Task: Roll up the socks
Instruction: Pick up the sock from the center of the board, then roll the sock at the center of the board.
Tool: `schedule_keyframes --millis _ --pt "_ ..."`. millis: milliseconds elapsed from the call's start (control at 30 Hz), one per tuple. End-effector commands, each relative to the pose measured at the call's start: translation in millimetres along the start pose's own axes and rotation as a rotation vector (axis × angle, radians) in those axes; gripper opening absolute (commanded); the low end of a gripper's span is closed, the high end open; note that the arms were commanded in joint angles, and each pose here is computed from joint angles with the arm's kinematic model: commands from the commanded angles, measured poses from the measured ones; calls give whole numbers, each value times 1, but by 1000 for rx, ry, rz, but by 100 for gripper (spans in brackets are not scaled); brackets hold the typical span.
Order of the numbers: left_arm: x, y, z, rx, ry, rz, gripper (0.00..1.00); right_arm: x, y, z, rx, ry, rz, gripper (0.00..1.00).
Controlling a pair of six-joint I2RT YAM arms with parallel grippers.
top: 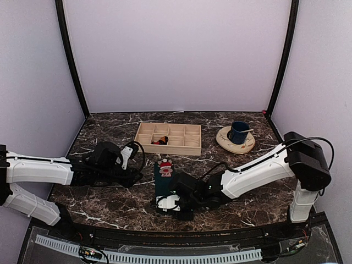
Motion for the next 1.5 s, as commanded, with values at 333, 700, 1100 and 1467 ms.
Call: schedule_keyframes --millis 333,700,1100,1467 --pt "7 4 -1 -6 -56 -11 31 23 -13 8 -139 -64 93 0" --pt "8 9 -4 0 -92 -23 31 1 0 -12 -293 -255 34 0" --pt "15 12 -15 13 -132 -24 31 -12 6 -28 -545 -426 -58 0" --pt "27 14 -33 1 -192 -10 31 -2 1 -45 -684 -581 -85 0"
Point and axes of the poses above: each gripper's point midway between its finger pads, its own y axis back along the fingers, its own z axis along the line the jaws close on, x = y × z, the point moved 5 cm from there along y, back along the fingers, and after that the axes turned 11 degrees about y, right-handed, at the moved point
